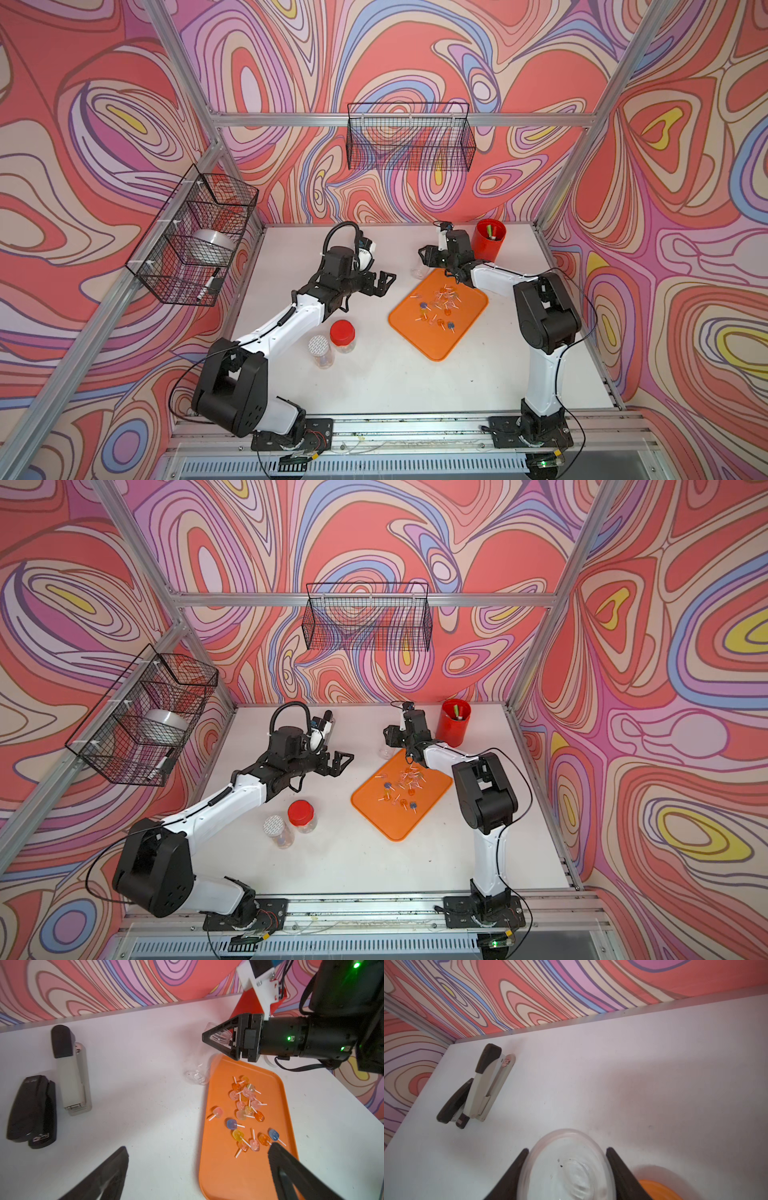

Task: Pour the candies out of the jar
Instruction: Place the jar at the center of the board.

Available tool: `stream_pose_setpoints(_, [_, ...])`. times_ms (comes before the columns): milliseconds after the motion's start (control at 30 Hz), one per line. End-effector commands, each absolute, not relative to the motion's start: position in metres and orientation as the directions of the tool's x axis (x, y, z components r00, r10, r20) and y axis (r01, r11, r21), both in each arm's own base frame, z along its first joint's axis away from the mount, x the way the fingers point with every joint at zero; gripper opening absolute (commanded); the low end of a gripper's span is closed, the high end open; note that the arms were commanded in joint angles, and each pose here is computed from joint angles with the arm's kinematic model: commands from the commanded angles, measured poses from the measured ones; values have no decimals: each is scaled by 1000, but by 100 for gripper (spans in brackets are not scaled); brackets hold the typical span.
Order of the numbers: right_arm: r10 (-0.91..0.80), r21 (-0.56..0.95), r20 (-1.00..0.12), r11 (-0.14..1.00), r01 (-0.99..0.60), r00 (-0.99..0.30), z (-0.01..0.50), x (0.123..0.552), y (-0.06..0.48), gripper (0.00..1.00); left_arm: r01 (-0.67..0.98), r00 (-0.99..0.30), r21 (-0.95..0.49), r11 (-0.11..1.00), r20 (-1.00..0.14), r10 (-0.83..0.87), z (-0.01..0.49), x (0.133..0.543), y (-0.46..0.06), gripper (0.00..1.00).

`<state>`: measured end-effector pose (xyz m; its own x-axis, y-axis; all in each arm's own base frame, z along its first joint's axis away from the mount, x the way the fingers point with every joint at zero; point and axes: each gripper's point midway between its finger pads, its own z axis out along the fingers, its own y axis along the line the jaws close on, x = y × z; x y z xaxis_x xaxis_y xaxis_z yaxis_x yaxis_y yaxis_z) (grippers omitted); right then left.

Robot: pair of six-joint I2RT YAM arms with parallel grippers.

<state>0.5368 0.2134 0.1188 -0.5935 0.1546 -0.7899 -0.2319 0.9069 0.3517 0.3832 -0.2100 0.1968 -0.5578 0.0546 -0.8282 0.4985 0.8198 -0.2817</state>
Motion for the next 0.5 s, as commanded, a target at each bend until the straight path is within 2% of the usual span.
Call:
stream_pose_setpoints(0, [165,276,-847,949,-153,-505,126,558,195,40,463,-509,-303,833,-860,-30,217,389,-201,100])
stream_pose_setpoints(133, [166,263,-869,953,-151,-465,123,566,196,40,467,-491,-317,825,-869,-56,224,391,-200,100])
stream_pose_setpoints(333, [63,138,-907,978,-154,-416,115,568,201,41,457,-511,-363,812,-854,-94,222,395,-198,100])
stream_pose_setpoints(467, [51,127,-911,979,-159,-410,109,566,203,42,456,-514,-376,807,-851,-106,223,395,-199,100])
